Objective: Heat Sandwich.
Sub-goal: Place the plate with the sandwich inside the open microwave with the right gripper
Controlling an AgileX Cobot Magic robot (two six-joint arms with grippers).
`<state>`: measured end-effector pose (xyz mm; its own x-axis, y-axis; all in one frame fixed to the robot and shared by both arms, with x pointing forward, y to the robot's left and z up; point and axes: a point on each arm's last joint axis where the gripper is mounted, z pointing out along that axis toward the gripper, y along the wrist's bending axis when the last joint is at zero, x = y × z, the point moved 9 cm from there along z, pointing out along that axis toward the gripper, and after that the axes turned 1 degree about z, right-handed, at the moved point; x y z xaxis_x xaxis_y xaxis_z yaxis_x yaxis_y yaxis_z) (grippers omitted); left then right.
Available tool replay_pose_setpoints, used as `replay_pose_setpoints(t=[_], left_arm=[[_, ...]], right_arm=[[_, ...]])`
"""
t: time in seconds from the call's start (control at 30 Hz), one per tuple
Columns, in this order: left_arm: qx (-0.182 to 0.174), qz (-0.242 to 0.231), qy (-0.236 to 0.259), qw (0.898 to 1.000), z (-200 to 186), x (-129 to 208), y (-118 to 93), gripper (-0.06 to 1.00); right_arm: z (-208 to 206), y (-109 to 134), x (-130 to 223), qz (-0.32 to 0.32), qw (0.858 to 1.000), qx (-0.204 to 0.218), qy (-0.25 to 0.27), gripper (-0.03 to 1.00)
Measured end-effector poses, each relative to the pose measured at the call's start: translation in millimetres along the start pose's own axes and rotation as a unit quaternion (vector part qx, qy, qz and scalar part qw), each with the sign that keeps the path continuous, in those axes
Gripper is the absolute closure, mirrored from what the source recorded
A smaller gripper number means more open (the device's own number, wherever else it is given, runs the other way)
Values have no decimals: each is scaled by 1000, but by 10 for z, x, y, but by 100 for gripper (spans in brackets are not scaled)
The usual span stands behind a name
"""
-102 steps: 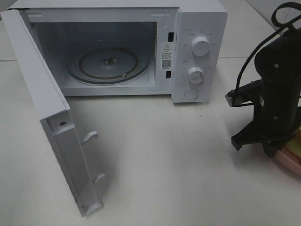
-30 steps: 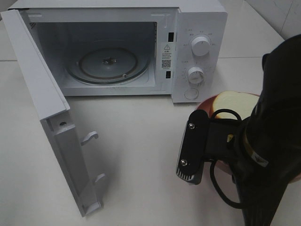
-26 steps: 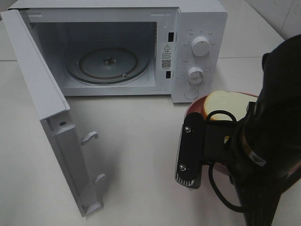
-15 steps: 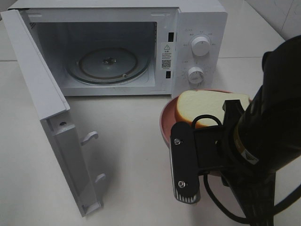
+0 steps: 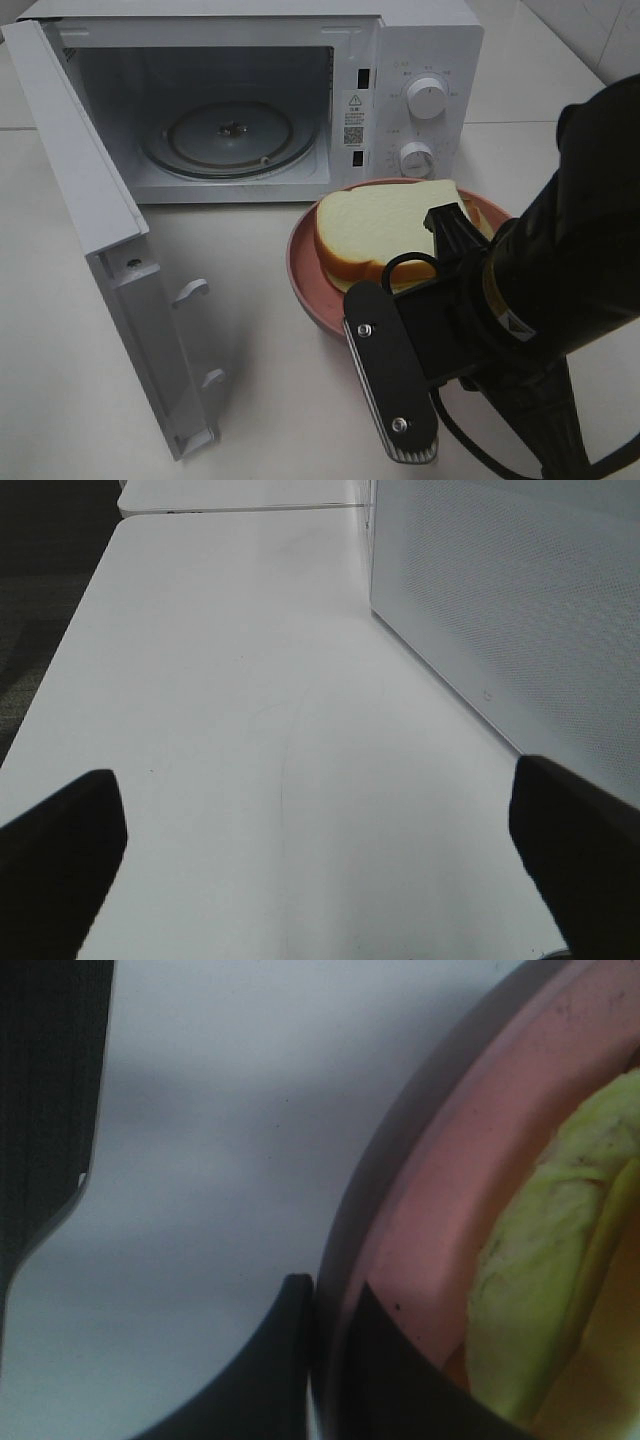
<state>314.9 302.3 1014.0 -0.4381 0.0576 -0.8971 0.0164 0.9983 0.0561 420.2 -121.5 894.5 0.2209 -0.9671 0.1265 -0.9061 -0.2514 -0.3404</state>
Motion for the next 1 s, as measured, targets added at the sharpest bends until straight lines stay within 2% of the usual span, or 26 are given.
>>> replay_pose_setpoints(t=[0.33,0.5,0.63,1.0], left_arm=[[0,0,0,1000,0,0,0,-4],[0,0,0,1000,0,0,0,-4],[0,0,0,1000,0,0,0,-4],[0,0,0,1000,0,0,0,-4]], right_arm=[[68,-155,103,-59,998,8,-15,92],[99,-248,139,-109,993,19,-28,92],[128,-352,129,-145,987,37,-57,92],[152,-377,158,-161,984,34,-73,92]])
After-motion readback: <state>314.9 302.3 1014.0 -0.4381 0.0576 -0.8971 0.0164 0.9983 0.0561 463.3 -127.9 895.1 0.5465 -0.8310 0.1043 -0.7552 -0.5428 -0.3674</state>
